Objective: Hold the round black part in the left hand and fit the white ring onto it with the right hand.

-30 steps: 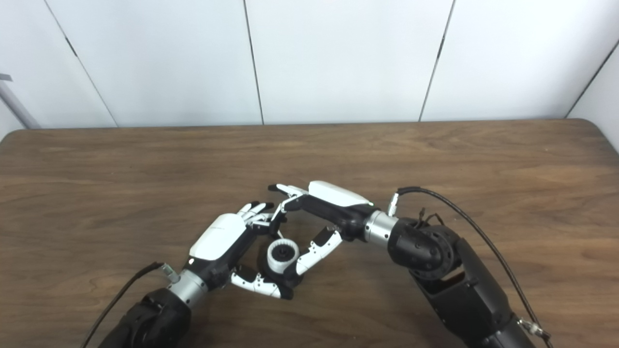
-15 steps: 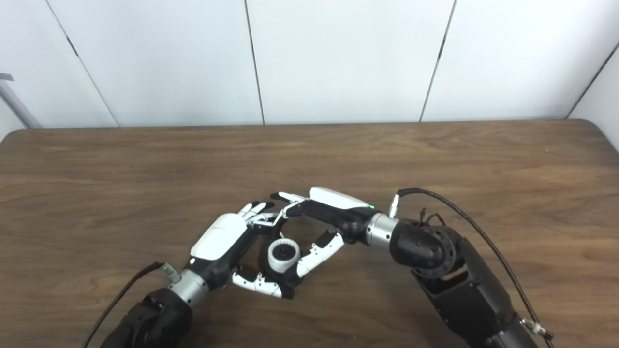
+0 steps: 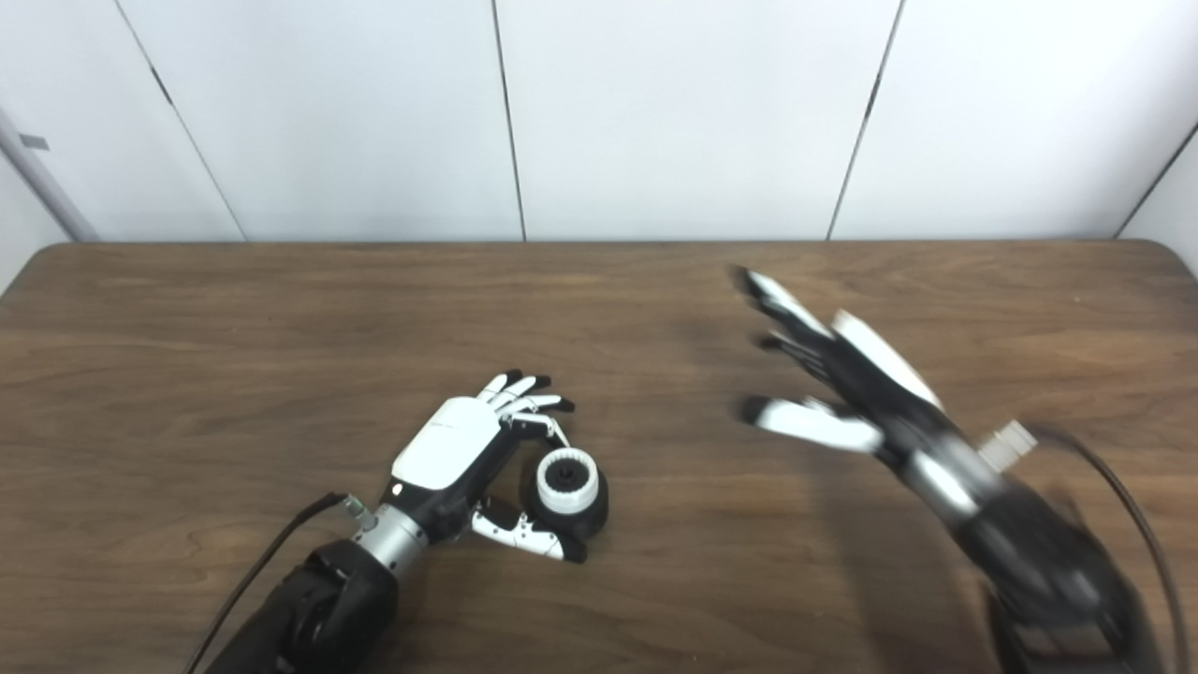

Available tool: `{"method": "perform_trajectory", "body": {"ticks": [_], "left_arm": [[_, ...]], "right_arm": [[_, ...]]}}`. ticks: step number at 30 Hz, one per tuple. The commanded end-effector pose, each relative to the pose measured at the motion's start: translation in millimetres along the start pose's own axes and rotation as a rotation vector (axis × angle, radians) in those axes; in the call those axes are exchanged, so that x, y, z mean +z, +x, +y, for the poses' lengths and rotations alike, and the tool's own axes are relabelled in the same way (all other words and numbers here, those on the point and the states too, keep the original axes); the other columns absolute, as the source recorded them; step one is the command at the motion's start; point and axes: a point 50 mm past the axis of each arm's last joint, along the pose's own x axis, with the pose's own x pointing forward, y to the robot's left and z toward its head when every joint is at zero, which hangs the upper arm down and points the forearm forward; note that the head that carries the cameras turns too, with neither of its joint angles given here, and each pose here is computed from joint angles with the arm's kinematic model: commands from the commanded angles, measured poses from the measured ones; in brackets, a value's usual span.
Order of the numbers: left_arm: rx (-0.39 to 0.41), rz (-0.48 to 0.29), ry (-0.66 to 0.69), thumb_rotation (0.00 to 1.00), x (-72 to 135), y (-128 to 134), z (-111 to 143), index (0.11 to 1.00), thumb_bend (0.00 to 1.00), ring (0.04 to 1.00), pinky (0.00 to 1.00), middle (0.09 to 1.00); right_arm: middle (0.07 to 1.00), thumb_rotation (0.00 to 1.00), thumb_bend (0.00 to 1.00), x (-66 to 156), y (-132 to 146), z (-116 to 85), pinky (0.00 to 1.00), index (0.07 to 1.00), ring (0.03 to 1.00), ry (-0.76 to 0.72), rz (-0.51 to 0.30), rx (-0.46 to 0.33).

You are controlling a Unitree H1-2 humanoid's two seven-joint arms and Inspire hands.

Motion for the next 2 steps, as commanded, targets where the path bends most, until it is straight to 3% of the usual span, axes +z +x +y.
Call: {"method": "perform_trajectory", "body": {"ticks": [1,2], "left_arm": [[-0.01,0.034,0.081,0.05,-13.6,0.3,-2.1,0.479,0.52,0.944,1.0,0.835],[0.001,0.038,0.091,0.05,-15.4,0.8,-3.0,0.479,0.52,0.943,1.0,0.834]], "right_arm": [[1.0,0.72,0.75,13.1,-16.0,-8.1,0.93,1.0,1.0,0.013,-0.093,-0.068],[1.0,0.72,0.74,7.9,-30.5,-6.2,0.94,1.0,1.0,0.038,-0.065,-0.094]]}}
